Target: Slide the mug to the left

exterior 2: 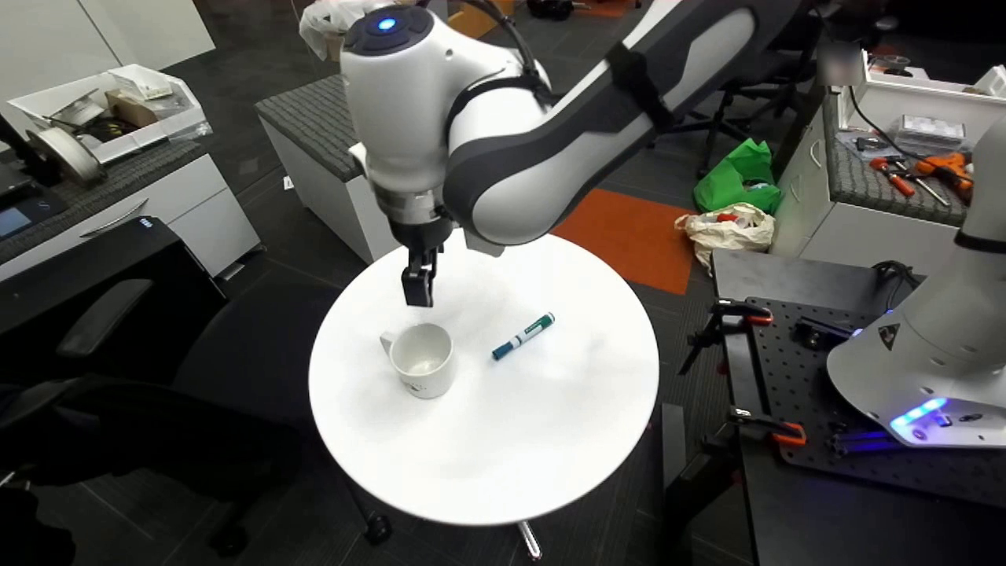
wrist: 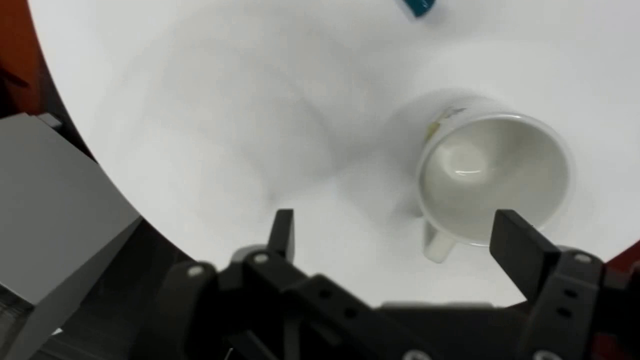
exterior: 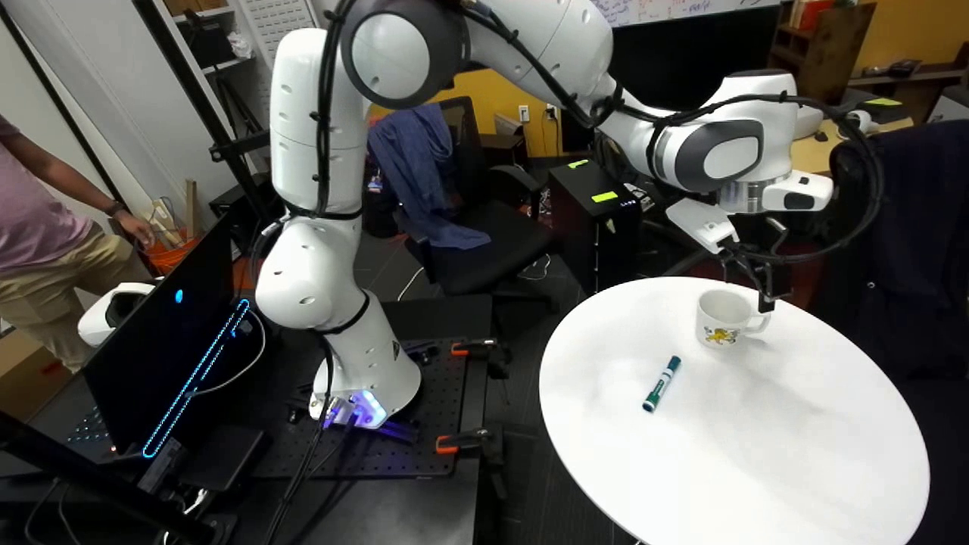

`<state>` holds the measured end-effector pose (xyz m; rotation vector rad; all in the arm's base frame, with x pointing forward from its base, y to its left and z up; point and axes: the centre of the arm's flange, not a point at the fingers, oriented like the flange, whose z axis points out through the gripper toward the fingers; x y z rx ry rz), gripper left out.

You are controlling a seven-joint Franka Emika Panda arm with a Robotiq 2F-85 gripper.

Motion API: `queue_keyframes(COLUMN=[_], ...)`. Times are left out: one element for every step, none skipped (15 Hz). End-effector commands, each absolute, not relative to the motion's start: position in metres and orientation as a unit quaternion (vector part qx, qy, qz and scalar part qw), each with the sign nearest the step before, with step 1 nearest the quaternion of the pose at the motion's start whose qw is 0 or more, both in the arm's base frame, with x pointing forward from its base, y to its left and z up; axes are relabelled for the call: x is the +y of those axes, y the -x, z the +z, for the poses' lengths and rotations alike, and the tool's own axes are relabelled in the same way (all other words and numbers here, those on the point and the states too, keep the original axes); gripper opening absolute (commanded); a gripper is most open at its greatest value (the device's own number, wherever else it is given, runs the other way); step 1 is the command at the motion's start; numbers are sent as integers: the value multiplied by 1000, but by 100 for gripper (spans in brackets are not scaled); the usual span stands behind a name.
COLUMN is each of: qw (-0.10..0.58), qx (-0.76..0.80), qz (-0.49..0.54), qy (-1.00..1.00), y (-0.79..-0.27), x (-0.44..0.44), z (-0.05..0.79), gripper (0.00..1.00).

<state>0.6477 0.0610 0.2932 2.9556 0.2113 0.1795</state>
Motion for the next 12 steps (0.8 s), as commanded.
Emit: queue_keyframes(qw=[71,68,66,66,65,63,74,73,73,72,72,72], qx=[-1,-13,-26,-32,-37,-41,-40,-43,-47,-49,-48,-46], qz=[81,81,84,83,84,83,74,73,73,72,73,74], qy=[-994,-994,-994,-994,-994,-994,-994,-994,-994,-994,-994,-994], y=[-607,-601,-596,-590,-586,-580,-601,-596,-593,-592,-592,-592], x=[-12,-33,-49,-67,-80,-93,-79,-90,-96,-98,-97,-95], z=[300,298,294,290,286,283,281,277,275,274,275,276], gripper=[100,100,100,100,100,100,100,100,100,100,100,100])
